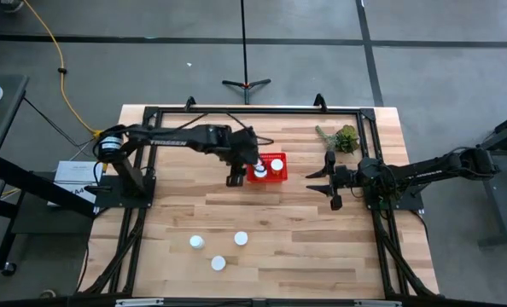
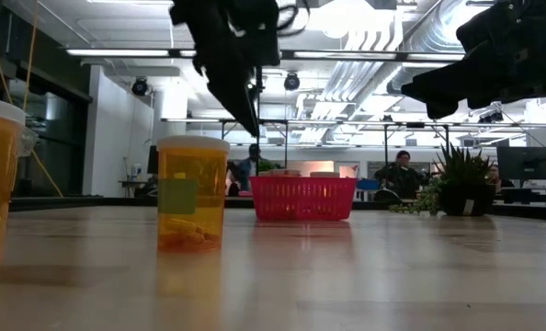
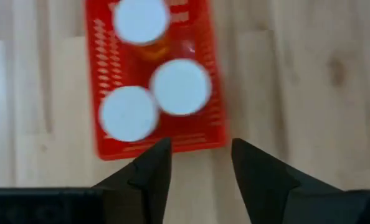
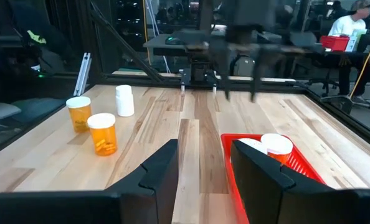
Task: Pick and place pill bottles into a basket
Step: Put the white pill bottle into the red bin
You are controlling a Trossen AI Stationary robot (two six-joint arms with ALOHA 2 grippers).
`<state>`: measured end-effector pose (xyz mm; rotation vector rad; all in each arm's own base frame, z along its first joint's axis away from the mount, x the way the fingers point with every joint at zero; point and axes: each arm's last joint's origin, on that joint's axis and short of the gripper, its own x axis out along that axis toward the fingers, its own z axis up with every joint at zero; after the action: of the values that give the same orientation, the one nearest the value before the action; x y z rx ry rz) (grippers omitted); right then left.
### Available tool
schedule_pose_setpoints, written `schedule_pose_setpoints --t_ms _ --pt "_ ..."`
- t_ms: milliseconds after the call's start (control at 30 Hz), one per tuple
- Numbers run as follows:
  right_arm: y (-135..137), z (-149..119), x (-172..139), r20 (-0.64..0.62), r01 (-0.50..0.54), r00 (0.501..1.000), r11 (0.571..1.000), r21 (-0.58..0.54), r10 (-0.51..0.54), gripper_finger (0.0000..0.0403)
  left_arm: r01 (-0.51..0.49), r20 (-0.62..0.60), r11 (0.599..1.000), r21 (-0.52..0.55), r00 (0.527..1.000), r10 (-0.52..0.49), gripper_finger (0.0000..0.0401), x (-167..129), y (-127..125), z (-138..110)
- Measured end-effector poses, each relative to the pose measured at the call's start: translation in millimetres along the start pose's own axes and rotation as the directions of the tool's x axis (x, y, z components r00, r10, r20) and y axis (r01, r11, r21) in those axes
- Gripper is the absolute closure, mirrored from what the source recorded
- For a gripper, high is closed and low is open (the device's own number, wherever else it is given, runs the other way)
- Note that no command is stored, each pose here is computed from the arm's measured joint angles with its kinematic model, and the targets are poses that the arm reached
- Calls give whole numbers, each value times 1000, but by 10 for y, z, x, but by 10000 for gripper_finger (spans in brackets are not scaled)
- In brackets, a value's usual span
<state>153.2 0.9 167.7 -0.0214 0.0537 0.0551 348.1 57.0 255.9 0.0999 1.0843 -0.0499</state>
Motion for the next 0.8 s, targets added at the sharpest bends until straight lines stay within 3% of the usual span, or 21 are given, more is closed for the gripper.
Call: schedule_pose_setpoints --t_ms 367,667,800 --pt "0 -7 0 -7 0 1000 1000 23 0 264 62 -31 994 95 998 -59 253 -286 -773 12" --pt "0 -20 0 -21 0 1000 1000 25 1 264 46 -37 998 40 998 -44 274 -462 -1207 -247" --pt "1 -24 0 -24 0 1000 1000 25 1 264 50 25 997 64 998 -51 275 -598 -1479 -365"
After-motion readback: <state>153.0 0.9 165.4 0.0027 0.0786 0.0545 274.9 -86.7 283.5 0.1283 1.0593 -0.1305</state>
